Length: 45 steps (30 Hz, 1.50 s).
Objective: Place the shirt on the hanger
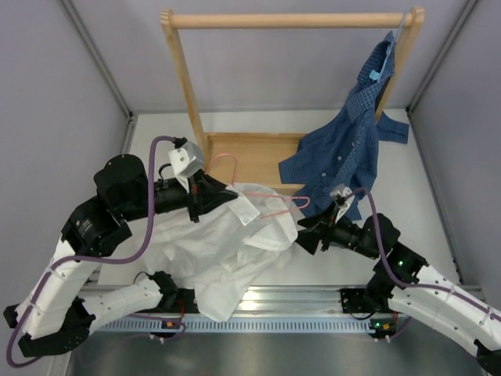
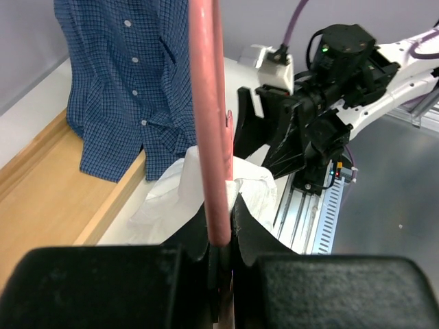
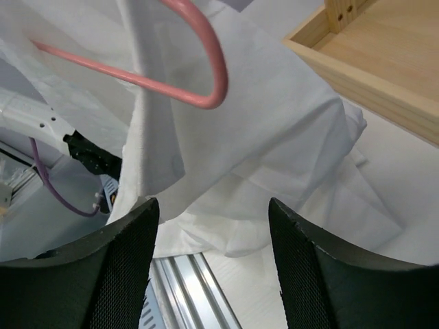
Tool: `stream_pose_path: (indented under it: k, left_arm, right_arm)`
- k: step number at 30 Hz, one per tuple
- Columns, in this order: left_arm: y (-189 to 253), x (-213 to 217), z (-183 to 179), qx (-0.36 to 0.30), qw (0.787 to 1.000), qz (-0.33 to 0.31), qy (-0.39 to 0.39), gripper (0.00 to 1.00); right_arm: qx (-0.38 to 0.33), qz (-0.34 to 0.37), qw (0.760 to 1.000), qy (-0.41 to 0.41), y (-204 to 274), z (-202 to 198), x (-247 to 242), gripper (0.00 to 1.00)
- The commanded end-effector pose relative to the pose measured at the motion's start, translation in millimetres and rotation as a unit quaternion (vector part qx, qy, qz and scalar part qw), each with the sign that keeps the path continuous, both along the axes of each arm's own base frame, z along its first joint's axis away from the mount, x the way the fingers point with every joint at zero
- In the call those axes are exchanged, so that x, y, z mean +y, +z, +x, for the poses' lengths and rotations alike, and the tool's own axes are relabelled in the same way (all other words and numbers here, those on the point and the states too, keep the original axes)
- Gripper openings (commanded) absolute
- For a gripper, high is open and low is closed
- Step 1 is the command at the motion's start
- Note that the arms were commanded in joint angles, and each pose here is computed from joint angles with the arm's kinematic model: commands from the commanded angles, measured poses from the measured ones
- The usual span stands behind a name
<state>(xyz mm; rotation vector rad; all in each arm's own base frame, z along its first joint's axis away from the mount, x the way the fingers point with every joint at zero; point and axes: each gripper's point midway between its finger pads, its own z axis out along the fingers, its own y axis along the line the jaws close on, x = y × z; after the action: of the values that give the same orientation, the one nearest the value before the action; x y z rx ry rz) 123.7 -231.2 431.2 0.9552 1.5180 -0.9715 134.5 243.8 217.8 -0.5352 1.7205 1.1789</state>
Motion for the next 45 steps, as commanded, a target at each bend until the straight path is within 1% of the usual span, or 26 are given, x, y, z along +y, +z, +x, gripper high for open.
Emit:
stream_pose_path:
  k: [1,4,5,7,8,11,14,17,20,22,23,25,26,27,28,29,30,31,34,36,38,40,41,44,45]
  left_arm:
    - [20,1,10,-0.016,0.999,-0.040,0.030,0.00]
    - [18,1,14,-0.013,0.998,-0.043,0.040,0.00]
    - [20,0,16,-0.016,0.998,-0.050,0.044,0.00]
    - [17,-1,17,-0.013,0.998,-0.053,0.043,0.00]
    - [18,-4,15,-0.012,0.998,-0.058,0.037,0.00]
    - [16,-8,13,-0.008,0.998,-0.061,0.024,0.00]
    - [16,-10,14,-0.006,0.998,-0.065,0.021,0.00]
    - [13,-11,14,-0.004,0.998,-0.063,0.020,0.00]
    - [12,-11,16,-0.004,0.998,-0.062,0.026,0.00]
    - [12,-11,19,-0.003,0.998,-0.063,0.032,0.00]
    - [12,-11,19,-0.003,0.998,-0.063,0.032,0.00]
    - [13,-10,21,-0.003,0.997,-0.064,0.039,0.00]
    - [15,-8,20,-0.005,0.997,-0.067,0.039,0.00]
    - [17,-7,20,-0.008,0.997,-0.070,0.043,0.00]
    - [18,-5,20,-0.011,0.996,-0.070,0.046,0.00]
    - [22,-1,15,-0.017,0.996,-0.075,0.044,0.00]
    - [23,1,13,-0.021,0.996,-0.076,0.042,0.00]
    - [23,2,8,-0.026,0.996,-0.074,0.032,0.00]
    - [18,8,-1,-0.038,0.997,-0.067,0.020,0.00]
    - [8,15,-2,-0.051,0.997,-0.053,0.028,0.00]
    - [-3,23,8,-0.054,0.996,-0.042,0.064,0.00]
    - [-15,31,11,-0.058,0.994,-0.027,0.083,0.00]
    - [-21,35,16,-0.053,0.993,-0.018,0.101,0.00]
    - [-29,43,27,-0.049,0.989,-0.006,0.139,0.00]
    - [-31,44,30,-0.046,0.988,-0.002,0.148,0.00]
  right_arm:
    - [-0.072,0.078,0.994,-0.032,63,2,-13,0.62]
    - [-0.080,0.092,0.992,-0.032,66,-7,-23,0.62]
    - [-0.069,0.079,0.994,-0.040,59,-7,-27,0.62]
    - [-0.067,0.081,0.993,-0.056,60,-6,-34,0.69]
    - [-0.062,0.083,0.993,-0.061,58,-6,-35,0.70]
    - [-0.055,0.091,0.994,-0.040,55,-9,-28,0.70]
    - [-0.044,0.067,0.996,-0.032,46,-3,-17,0.69]
    - [-0.052,0.068,0.996,-0.032,48,3,-10,0.65]
    - [-0.048,0.076,0.996,0.001,48,0,4,0.56]
    - [-0.043,0.077,0.996,0.009,44,3,11,0.44]
    - [-0.039,0.072,0.997,0.010,40,4,13,0.22]
    - [-0.040,0.073,0.997,-0.004,40,9,12,0.03]
    - [-0.036,0.064,0.997,-0.013,35,12,10,0.00]
    - [-0.038,0.058,0.997,-0.029,35,16,6,0.00]
    - [-0.040,0.054,0.995,-0.069,36,27,-2,0.00]
    - [-0.026,0.025,0.995,-0.093,22,33,-9,0.00]
    - [-0.036,0.016,0.992,-0.119,31,40,-17,0.00]
    - [-0.037,0.001,0.984,-0.172,31,55,-31,0.00]
    - [-0.041,-0.067,0.973,-0.218,36,73,-49,0.00]
    - [-0.044,-0.099,0.965,-0.238,50,85,-55,0.00]
    - [-0.048,-0.119,0.958,-0.257,66,94,-62,0.00]
    - [-0.056,-0.121,0.952,-0.277,81,99,-70,0.00]
    - [-0.070,-0.112,0.951,-0.278,98,99,-71,0.00]
    - [-0.089,-0.100,0.958,-0.254,123,94,-65,0.00]
    - [-0.093,-0.094,0.963,-0.234,128,89,-60,0.00]
